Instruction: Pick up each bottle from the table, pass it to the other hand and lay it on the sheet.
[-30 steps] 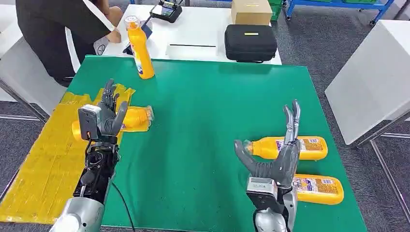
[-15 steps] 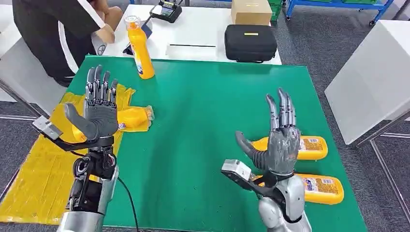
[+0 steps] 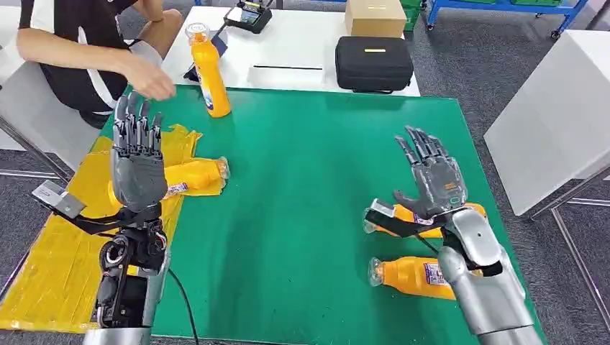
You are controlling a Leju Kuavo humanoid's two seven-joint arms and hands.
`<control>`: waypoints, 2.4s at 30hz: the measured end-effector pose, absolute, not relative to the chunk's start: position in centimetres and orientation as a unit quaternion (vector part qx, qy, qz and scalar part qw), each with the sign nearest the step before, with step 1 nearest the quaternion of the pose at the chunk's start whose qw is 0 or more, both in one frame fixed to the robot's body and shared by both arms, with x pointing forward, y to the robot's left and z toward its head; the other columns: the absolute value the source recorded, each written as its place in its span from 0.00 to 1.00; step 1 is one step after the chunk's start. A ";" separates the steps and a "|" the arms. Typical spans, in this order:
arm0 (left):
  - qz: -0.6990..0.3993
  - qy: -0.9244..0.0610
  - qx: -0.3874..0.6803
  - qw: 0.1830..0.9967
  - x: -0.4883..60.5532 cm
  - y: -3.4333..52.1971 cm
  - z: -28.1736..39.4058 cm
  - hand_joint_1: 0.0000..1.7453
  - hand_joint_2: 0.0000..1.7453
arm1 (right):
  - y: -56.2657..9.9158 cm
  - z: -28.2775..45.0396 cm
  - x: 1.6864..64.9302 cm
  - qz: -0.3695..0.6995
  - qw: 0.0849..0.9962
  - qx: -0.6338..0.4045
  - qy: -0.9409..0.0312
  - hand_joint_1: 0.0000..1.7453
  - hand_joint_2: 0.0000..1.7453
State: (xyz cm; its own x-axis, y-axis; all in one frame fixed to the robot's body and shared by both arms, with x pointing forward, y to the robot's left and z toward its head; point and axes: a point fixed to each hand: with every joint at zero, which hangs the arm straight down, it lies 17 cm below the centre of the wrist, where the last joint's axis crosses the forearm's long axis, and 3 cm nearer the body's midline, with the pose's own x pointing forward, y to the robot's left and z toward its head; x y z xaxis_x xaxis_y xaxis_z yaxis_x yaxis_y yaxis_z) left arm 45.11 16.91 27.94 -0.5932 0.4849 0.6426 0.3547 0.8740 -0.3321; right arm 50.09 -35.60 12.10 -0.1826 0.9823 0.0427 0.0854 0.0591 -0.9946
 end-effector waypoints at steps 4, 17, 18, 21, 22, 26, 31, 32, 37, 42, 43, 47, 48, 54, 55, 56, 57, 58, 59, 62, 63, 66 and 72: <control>0.076 -0.895 -0.228 0.376 44.7 16.1 28.9 0.00 1.00 | -39.6 10.2 50.7 0.517 0.471 -0.463 -0.544 0.00 1.00; 0.081 -0.892 -0.240 0.375 44.8 15.6 29.1 0.00 1.00 | -44.5 2.7 49.5 0.548 0.560 -0.408 -0.469 0.00 1.00; 0.081 -0.892 -0.240 0.375 44.9 15.6 29.1 0.00 1.00 | -44.5 2.5 49.5 0.548 0.563 -0.403 -0.469 0.00 1.00; 0.081 -0.890 -0.242 0.378 45.0 15.5 28.9 0.00 1.00 | -44.3 2.0 49.3 0.549 0.572 -0.385 -0.473 0.00 1.00; 0.080 -0.889 -0.243 0.379 45.0 15.4 28.8 0.00 1.00 | -44.2 1.8 49.3 0.549 0.574 -0.380 -0.474 0.00 1.00; 0.080 -0.888 -0.244 0.382 45.1 15.3 28.6 0.00 1.00 | -44.3 1.6 49.3 0.548 0.580 -0.372 -0.474 0.00 1.00; 0.080 -0.887 -0.244 0.385 45.2 15.3 28.4 0.00 1.00 | -44.4 1.5 49.3 0.548 0.582 -0.371 -0.473 0.00 1.00; 0.080 -0.886 -0.244 0.385 45.2 15.3 28.4 0.00 1.00 | -44.4 1.5 49.3 0.548 0.582 -0.371 -0.473 0.00 1.00; 0.080 -0.886 -0.244 0.386 45.3 15.2 28.3 0.00 1.00 | -44.5 1.4 49.3 0.548 0.584 -0.370 -0.472 0.00 1.00; 0.080 -0.886 -0.245 0.386 45.3 15.2 28.3 0.00 1.00 | -44.3 1.3 49.1 0.546 0.589 -0.358 -0.476 0.00 1.00; 0.080 -0.886 -0.244 0.386 45.3 15.2 28.3 0.00 1.00 | -44.3 1.2 49.1 0.546 0.591 -0.354 -0.477 0.00 1.00; 0.081 -0.886 -0.242 0.387 45.4 15.3 28.3 0.00 1.00 | -44.4 1.3 49.1 0.545 0.592 -0.352 -0.478 0.00 1.00; 0.081 -0.886 -0.240 0.388 45.5 15.4 28.2 0.00 1.00 | -44.4 1.6 49.2 0.543 0.587 -0.356 -0.483 0.00 1.00; 0.090 -0.886 -0.220 0.398 45.8 16.0 27.6 0.00 1.00 | -40.9 11.9 51.5 0.419 0.456 -0.464 -0.633 0.00 1.00; 0.091 -0.886 -0.221 0.398 45.8 16.0 27.5 0.00 1.00 | -40.2 13.3 51.5 0.402 0.450 -0.464 -0.649 0.00 1.00; 0.094 -0.885 -0.223 0.398 45.8 16.0 27.5 0.00 1.00 | -39.3 14.2 51.5 0.395 0.445 -0.461 -0.658 0.00 1.00; 0.097 -0.883 -0.226 0.399 45.8 16.1 27.4 0.00 1.00 | -38.5 15.1 51.3 0.392 0.441 -0.459 -0.665 0.00 1.00; 0.099 -0.882 -0.230 0.399 45.8 16.2 27.3 0.00 1.00 | -37.9 15.7 51.2 0.392 0.435 -0.457 -0.669 0.00 1.00; 0.100 -0.882 -0.232 0.398 45.8 16.2 27.3 0.00 1.00 | -37.3 16.0 51.0 0.396 0.432 -0.454 -0.671 0.00 1.00; 0.101 -0.878 -0.246 0.397 45.7 16.1 27.3 0.00 1.00 | -36.1 15.9 50.7 0.413 0.432 -0.438 -0.672 0.00 1.00; 0.102 -0.878 -0.249 0.396 45.7 16.1 27.2 0.00 1.00 | -35.8 15.5 50.6 0.420 0.434 -0.433 -0.669 0.00 1.00; 0.103 -0.876 -0.255 0.396 45.7 16.3 27.1 0.00 1.00 | -34.8 13.3 49.8 0.456 0.446 -0.411 -0.652 0.00 1.00; 0.103 -0.874 -0.257 0.400 46.1 16.6 26.7 0.00 1.00 | -34.5 8.4 47.9 0.510 0.482 -0.375 -0.606 0.00 1.00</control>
State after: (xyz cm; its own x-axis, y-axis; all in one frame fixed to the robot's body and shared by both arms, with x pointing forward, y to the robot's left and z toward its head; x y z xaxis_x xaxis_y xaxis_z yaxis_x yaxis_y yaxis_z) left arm 46.11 16.65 26.74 -0.5482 0.5319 0.6455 0.3670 0.8464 -0.3858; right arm 47.87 -34.50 8.38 -0.2545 0.9456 0.2025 -0.0375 0.1996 -0.9792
